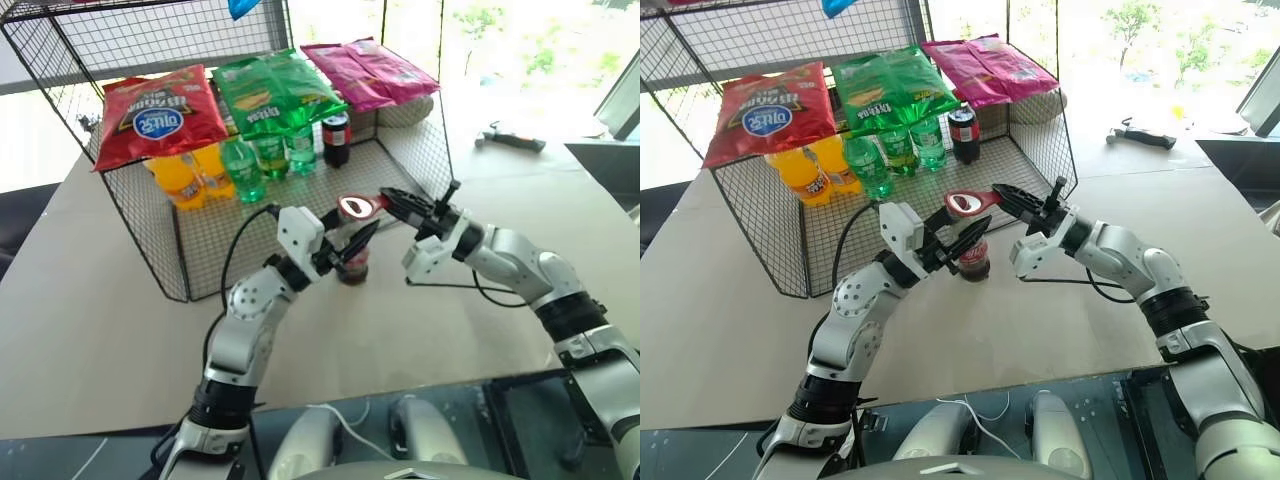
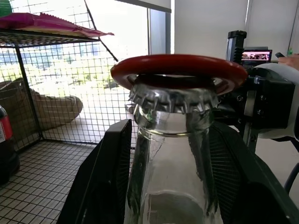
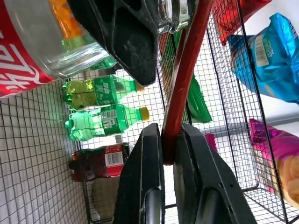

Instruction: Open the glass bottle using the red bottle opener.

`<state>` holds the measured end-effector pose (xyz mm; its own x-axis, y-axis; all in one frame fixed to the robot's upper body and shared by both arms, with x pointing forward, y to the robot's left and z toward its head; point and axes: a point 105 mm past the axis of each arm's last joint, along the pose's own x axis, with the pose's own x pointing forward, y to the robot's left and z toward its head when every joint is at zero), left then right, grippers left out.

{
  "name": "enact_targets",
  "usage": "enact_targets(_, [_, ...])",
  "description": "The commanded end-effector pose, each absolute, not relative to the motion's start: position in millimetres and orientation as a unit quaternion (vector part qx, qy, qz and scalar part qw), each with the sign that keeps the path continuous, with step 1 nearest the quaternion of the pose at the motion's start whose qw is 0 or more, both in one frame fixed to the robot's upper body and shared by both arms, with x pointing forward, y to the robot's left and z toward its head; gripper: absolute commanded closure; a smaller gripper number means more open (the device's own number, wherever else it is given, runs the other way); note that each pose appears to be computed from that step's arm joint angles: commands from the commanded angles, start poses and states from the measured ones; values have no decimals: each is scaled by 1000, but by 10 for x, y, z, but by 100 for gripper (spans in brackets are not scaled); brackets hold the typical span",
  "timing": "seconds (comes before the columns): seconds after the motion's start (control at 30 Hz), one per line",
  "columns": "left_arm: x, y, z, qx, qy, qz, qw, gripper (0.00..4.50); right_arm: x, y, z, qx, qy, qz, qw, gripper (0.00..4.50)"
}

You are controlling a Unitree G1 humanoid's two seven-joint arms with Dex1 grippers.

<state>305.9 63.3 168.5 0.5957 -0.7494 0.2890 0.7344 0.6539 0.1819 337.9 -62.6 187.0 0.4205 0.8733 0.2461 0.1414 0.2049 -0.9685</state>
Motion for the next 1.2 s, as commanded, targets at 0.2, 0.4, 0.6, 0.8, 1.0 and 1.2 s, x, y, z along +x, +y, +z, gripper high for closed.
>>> enact_targets(0.2, [3078, 586, 1578, 26, -149, -421, 894, 268, 3365, -607, 2134, -560, -500, 256, 609, 450])
enact_targets(0.4, [3077, 586, 1570, 26, -147, -423, 894, 268, 3386, -649, 2215, -573, -512, 231, 597, 450])
enact_targets(0.6, [3077, 591, 1567, 26, -146, -422, 894, 268, 3399, -687, 2258, -566, -517, 217, 604, 450])
enact_targets(0.8, [3076, 611, 1561, 24, -145, -417, 897, 268, 3324, -687, 2381, -533, -546, 197, 616, 450])
enact_targets(1.0, [3078, 613, 1564, 21, -146, -414, 898, 268, 3317, -732, 2451, -515, -554, 176, 630, 450])
enact_targets(1.2, [3085, 633, 1595, 15, -152, -410, 899, 268, 3356, -814, 2484, -497, -548, 157, 654, 450])
